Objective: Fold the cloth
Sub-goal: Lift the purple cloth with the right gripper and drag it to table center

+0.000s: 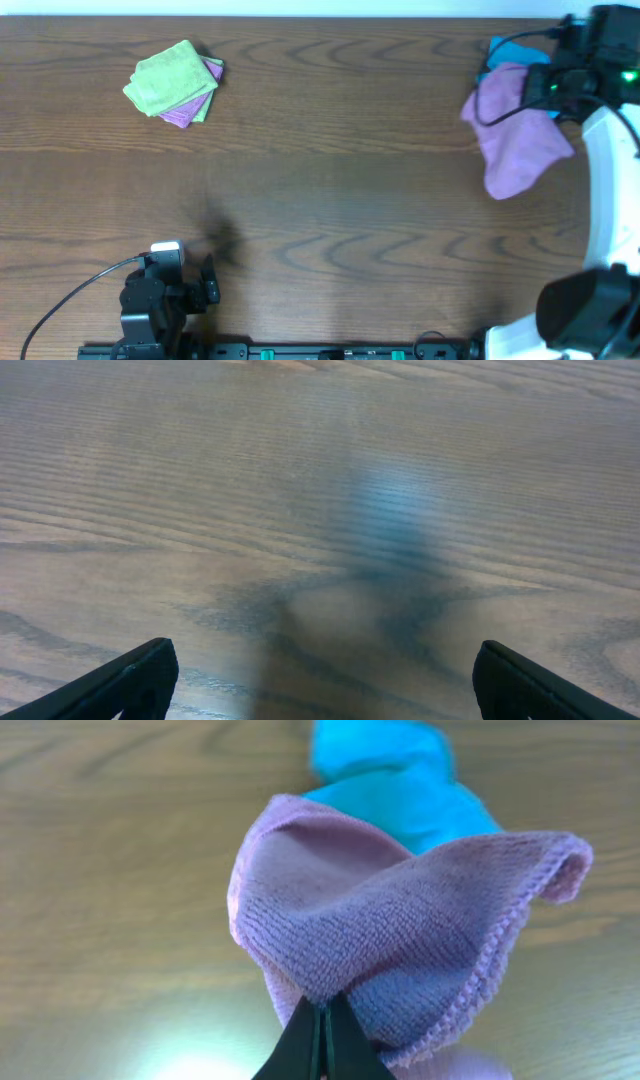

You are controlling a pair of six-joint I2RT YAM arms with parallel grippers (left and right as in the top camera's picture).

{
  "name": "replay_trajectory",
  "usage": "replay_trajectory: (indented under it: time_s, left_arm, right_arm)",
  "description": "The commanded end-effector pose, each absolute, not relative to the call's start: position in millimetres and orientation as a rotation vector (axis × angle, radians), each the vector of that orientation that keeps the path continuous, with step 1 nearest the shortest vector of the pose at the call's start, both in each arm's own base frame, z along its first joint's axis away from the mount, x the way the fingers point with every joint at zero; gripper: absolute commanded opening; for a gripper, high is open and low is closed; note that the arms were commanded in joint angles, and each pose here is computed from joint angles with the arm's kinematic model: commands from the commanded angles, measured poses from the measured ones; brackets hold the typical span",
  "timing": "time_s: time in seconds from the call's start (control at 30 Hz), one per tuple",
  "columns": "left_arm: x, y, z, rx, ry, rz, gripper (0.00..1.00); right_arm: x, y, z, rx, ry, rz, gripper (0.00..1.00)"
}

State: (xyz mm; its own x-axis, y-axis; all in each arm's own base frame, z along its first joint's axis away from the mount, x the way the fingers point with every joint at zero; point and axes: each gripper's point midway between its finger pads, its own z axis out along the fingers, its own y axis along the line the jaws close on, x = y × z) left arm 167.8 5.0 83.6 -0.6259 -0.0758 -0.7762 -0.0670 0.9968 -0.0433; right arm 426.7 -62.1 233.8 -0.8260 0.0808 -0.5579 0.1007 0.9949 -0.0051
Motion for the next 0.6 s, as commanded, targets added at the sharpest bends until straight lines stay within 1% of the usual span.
replay_trajectory:
  time_s: [0.0, 0.13, 0.3, 0.57]
  left_arm:
    - [159.8, 8.0, 64.4, -0.087, 2.316, 0.021, 0.95]
    - [159.8, 8.0, 64.4, -0.087, 2.316, 0.021, 0.95]
    - [159.8, 7.9, 64.4, -0.087, 2.316, 0.021, 0.95]
    - [159.8, 8.0, 64.4, -0.087, 2.316, 0.021, 0.95]
  right_arm:
    - [411.7, -15.2, 265.3, -0.060, 2.501, -0.011, 0.01]
    - [384.3, 40.1, 273.9, -0.237, 2.521, 0.075, 0.01]
    - [342.7, 104.6, 273.7, -0.482, 2.559, 0.155, 0.01]
    - [281.2, 172.7, 262.6, -0.793, 2.615, 0.233, 0.01]
